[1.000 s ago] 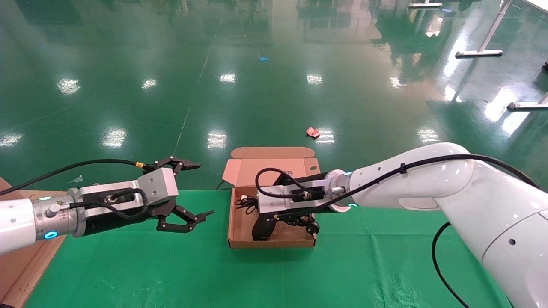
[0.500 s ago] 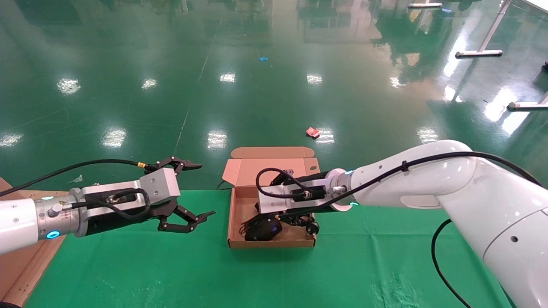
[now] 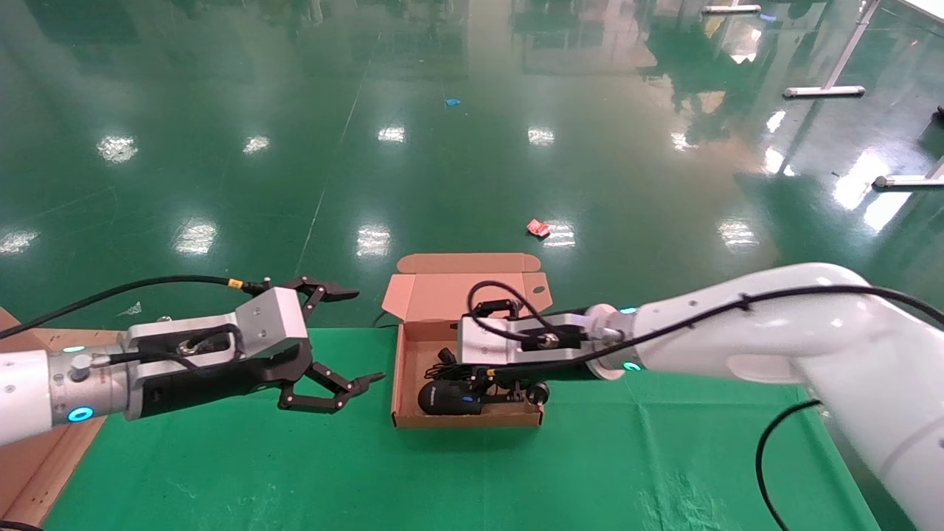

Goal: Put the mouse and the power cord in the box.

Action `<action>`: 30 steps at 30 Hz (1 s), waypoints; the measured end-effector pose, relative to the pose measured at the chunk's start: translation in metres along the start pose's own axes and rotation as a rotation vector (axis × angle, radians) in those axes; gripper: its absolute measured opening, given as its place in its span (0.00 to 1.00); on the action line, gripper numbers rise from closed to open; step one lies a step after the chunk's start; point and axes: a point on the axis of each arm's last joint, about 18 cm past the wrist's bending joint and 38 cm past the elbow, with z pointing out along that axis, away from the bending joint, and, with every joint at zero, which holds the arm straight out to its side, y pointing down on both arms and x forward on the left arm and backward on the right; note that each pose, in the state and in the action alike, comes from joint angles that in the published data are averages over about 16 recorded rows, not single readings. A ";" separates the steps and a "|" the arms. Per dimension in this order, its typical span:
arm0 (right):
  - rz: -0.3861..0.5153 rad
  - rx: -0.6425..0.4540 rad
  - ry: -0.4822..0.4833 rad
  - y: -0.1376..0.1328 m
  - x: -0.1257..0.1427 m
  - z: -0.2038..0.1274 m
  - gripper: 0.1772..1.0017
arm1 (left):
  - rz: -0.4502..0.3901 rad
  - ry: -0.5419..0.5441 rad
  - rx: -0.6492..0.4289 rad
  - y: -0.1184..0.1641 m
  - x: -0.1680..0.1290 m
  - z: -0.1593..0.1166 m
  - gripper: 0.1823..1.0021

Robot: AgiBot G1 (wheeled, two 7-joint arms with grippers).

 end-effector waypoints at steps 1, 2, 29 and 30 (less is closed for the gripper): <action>0.022 0.016 0.001 0.001 -0.002 -0.003 0.53 | -0.011 0.006 0.011 -0.002 0.001 -0.001 1.00; 0.044 0.033 0.002 0.001 -0.005 -0.006 0.56 | -0.023 0.012 0.022 -0.004 0.003 -0.002 1.00; 0.454 0.420 0.011 0.002 -0.051 -0.135 0.99 | -0.256 0.189 0.290 -0.053 0.037 -0.052 1.00; 0.462 0.432 0.009 0.002 -0.053 -0.141 0.99 | -0.262 0.197 0.298 -0.055 0.038 -0.054 1.00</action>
